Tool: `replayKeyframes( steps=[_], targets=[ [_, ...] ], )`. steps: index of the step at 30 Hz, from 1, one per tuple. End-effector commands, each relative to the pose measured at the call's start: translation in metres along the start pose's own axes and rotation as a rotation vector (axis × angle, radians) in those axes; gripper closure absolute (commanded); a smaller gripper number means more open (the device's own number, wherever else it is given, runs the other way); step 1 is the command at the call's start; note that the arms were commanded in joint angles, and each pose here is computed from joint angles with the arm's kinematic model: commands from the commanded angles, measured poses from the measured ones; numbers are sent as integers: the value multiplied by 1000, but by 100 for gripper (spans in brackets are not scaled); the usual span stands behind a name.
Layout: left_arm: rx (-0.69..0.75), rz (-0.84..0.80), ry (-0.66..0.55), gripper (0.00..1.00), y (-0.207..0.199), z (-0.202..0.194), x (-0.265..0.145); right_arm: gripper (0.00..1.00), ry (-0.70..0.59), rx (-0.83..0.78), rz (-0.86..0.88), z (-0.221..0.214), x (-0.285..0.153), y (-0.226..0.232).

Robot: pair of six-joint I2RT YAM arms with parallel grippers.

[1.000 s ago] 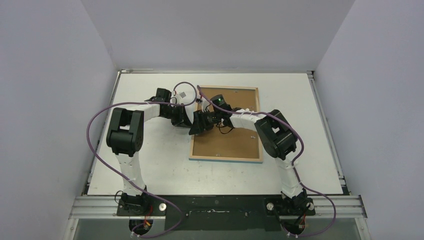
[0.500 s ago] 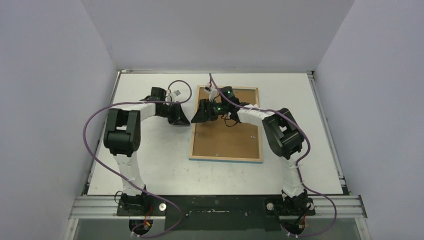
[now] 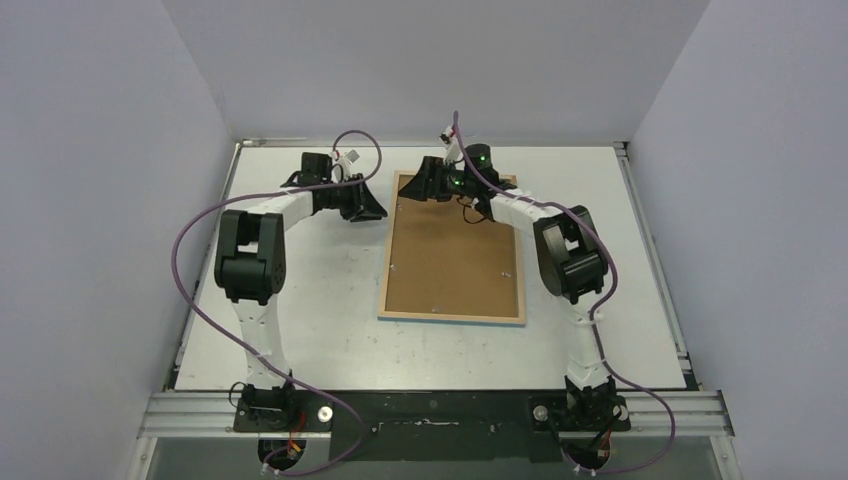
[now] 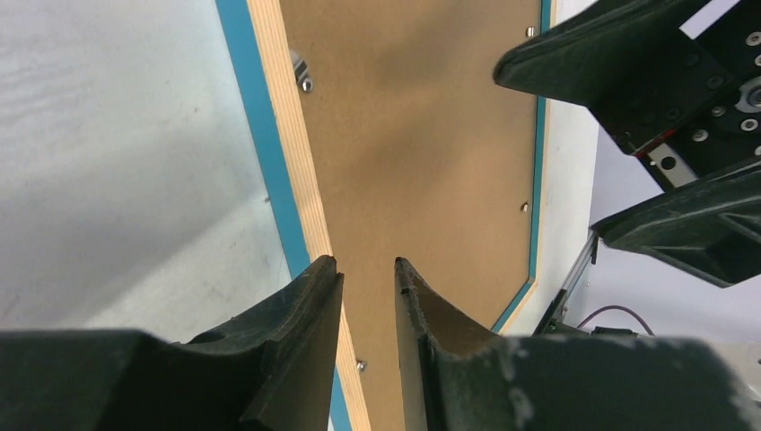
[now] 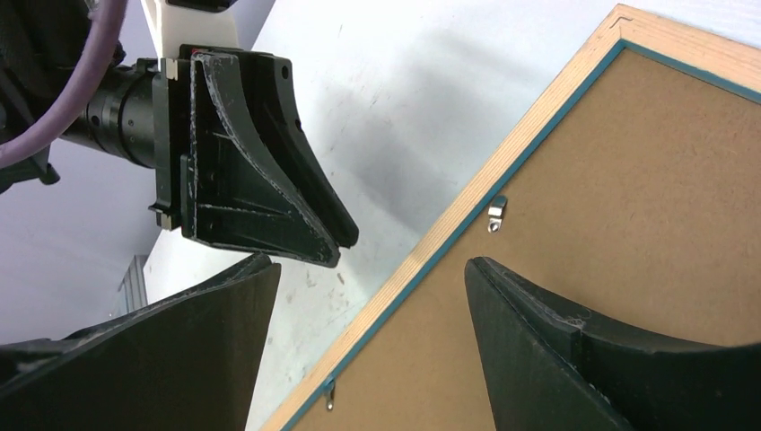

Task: Put the photo into the frame

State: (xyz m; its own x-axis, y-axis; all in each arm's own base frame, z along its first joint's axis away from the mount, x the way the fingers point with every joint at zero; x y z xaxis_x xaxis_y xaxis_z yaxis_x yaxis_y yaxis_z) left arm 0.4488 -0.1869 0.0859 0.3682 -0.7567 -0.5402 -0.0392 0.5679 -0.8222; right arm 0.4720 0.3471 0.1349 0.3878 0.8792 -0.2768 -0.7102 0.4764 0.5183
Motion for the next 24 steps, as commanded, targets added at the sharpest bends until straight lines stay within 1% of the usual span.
replayKeyframes(
  steps=[1,8,11,17,24],
  targets=[
    [29,-42,-20,76,-12,19,15,23,-70,-39,2,17,20,-7],
    [7,-25,-6,88,0,17,32,22,-100,-26,22,18,37,-20],
    [1,-20,-4,90,4,14,36,22,-113,-31,37,19,42,-21],
    [-10,4,0,95,12,14,42,22,-99,-41,63,12,53,-27],
    [-14,42,24,100,25,5,47,22,-46,-78,83,-1,64,-27]
  ],
)
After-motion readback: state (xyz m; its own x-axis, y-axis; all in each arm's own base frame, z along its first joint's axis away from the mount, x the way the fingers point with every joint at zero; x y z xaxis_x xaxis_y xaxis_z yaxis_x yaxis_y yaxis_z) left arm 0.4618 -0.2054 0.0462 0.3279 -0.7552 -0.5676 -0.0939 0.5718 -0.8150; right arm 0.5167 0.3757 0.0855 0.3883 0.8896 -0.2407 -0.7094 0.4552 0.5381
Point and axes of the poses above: each gripper's point midway between its finger pads, its own x axis out along the fingers, its own y axis along the line the jaws close on, z = x × y, the point moved 1 cm from there along -x, back along the fingers, and after that the axes turned 12 degrees about -x, right-handed, at the moved point
